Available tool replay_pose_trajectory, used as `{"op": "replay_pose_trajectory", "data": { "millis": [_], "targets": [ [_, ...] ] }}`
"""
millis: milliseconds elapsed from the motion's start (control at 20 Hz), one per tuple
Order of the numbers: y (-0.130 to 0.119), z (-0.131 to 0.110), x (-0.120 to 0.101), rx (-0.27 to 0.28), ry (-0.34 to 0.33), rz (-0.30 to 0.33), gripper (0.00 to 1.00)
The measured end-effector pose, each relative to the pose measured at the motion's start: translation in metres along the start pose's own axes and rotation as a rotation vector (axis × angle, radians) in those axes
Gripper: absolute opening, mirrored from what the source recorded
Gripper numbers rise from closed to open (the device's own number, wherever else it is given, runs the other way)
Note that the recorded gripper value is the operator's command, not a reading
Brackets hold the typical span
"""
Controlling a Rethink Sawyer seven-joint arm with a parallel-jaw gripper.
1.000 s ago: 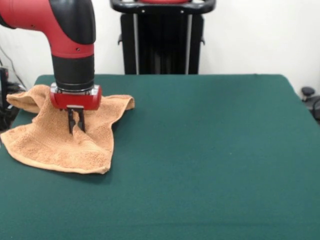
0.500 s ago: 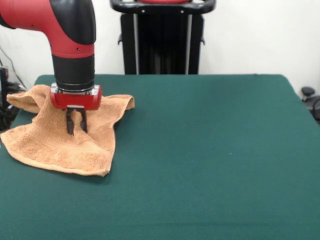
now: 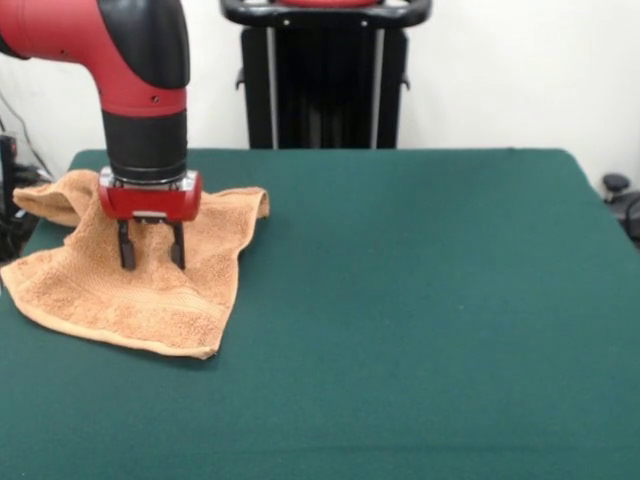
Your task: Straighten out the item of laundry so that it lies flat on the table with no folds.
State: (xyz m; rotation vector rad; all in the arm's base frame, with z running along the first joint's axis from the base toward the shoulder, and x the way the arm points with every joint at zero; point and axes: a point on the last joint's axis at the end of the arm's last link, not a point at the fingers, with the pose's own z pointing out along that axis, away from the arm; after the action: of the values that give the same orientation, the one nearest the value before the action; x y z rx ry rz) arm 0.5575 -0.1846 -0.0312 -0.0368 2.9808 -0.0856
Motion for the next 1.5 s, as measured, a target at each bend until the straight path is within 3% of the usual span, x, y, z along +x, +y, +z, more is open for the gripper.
{"op": "replay_pose_trajectory", "data": {
  "millis": [550,1150,1500],
  "targets": [
    [-0.001,-0.003,-0.003,0.004,-0.007,-0.001,1.00],
    [-0.013,-0.058,-0.025,0.061,-0.057,-0.021,1.00],
    [0.007,-0.072,-0.034,0.066,-0.073,-0.063,1.00]
  ]
}}
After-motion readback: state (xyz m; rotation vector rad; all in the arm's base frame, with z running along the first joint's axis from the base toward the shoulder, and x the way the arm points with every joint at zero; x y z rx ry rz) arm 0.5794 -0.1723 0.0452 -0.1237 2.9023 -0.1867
